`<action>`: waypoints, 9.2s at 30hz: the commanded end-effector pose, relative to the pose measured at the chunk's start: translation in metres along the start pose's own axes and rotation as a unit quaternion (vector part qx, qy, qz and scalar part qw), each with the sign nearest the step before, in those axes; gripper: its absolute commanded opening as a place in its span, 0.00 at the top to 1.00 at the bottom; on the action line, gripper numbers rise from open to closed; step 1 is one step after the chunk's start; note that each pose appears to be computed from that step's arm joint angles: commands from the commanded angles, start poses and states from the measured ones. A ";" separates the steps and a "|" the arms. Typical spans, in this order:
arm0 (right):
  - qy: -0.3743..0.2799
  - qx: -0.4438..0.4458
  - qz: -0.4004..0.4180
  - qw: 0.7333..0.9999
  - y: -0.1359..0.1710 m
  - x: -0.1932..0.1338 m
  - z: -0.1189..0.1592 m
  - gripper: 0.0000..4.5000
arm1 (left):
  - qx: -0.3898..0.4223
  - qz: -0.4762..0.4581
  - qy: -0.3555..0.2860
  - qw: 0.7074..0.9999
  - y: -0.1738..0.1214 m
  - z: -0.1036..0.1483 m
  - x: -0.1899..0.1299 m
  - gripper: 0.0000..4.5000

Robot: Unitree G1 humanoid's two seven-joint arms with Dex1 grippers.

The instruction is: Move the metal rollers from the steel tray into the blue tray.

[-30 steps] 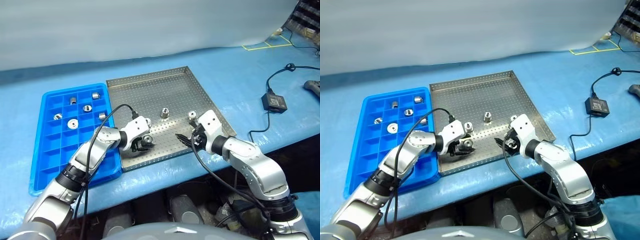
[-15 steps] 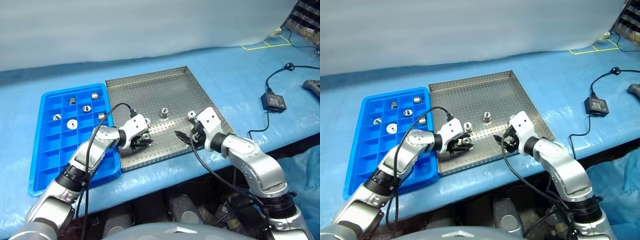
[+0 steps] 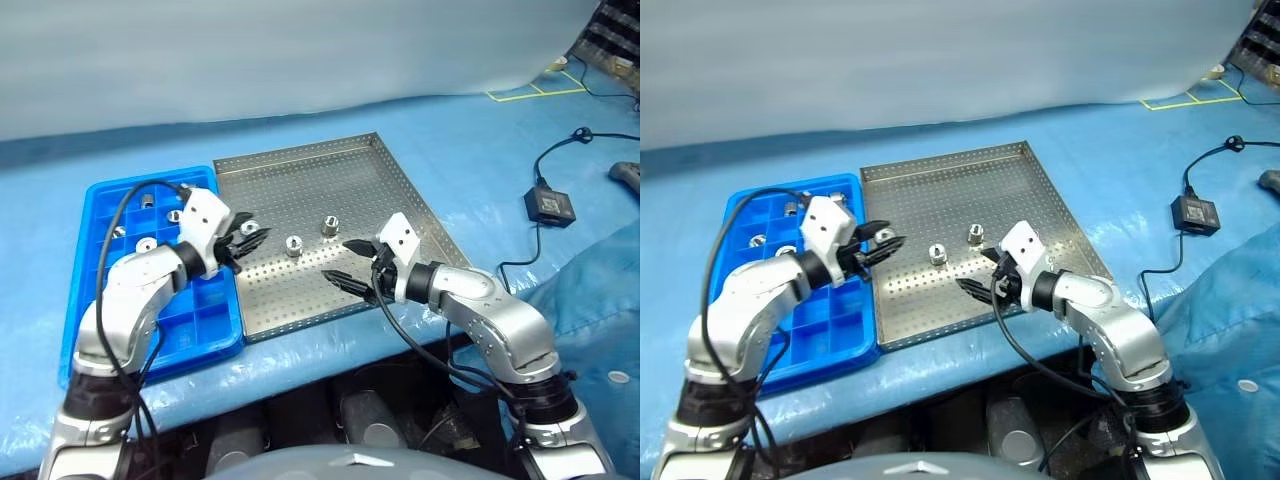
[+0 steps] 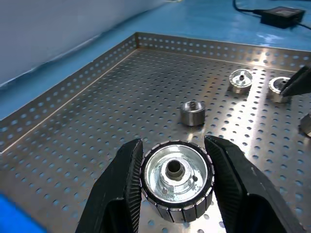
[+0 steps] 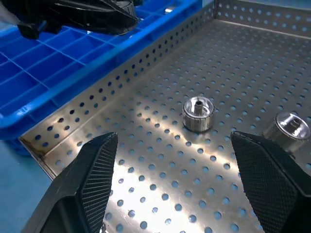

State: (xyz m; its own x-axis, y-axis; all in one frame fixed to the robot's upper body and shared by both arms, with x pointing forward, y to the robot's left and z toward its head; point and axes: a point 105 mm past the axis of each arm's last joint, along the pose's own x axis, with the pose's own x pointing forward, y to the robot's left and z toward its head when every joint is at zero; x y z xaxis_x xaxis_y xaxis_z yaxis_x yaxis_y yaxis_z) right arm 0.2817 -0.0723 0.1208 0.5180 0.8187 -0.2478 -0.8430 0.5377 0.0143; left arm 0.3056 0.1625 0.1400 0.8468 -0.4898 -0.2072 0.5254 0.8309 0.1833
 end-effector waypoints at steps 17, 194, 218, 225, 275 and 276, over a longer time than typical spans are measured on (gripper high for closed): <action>0.021 0.014 -0.091 0.996 -0.027 -0.003 -0.008 0.13 | -0.070 0.378 0.065 0.921 0.078 -0.048 -0.057 0.61; 0.009 -0.027 -0.108 0.994 -0.007 -0.007 -0.001 0.13 | -0.046 -0.143 -0.056 0.987 -0.049 0.050 0.105 0.62; 0.025 -0.018 -0.005 1.000 0.003 0.014 -0.003 0.13 | -0.051 0.286 0.131 0.948 0.025 -0.048 -0.073 0.62; 0.028 -0.025 -0.008 0.999 0.004 0.013 -0.002 0.13 | -0.054 0.279 0.127 0.950 0.025 -0.050 -0.061 0.33; 0.109 0.210 -0.533 0.813 -0.121 -0.018 -0.069 0.60 | -0.052 -0.127 -0.050 0.989 -0.098 0.005 0.016 0.10; 0.106 0.209 -0.532 0.813 -0.121 -0.018 -0.068 0.67 | -0.052 -0.126 -0.049 0.989 -0.098 0.005 0.016 0.10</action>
State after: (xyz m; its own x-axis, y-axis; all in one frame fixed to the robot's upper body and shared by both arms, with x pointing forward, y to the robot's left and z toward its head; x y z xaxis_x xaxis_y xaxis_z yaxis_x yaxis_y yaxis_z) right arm 0.3669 -0.1672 0.0653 0.8617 -0.1886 -0.4710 0.2091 0.9779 -0.0090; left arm 0.2703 0.0737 0.1076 0.6904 -0.6966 -0.1954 0.7103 0.7039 0.0006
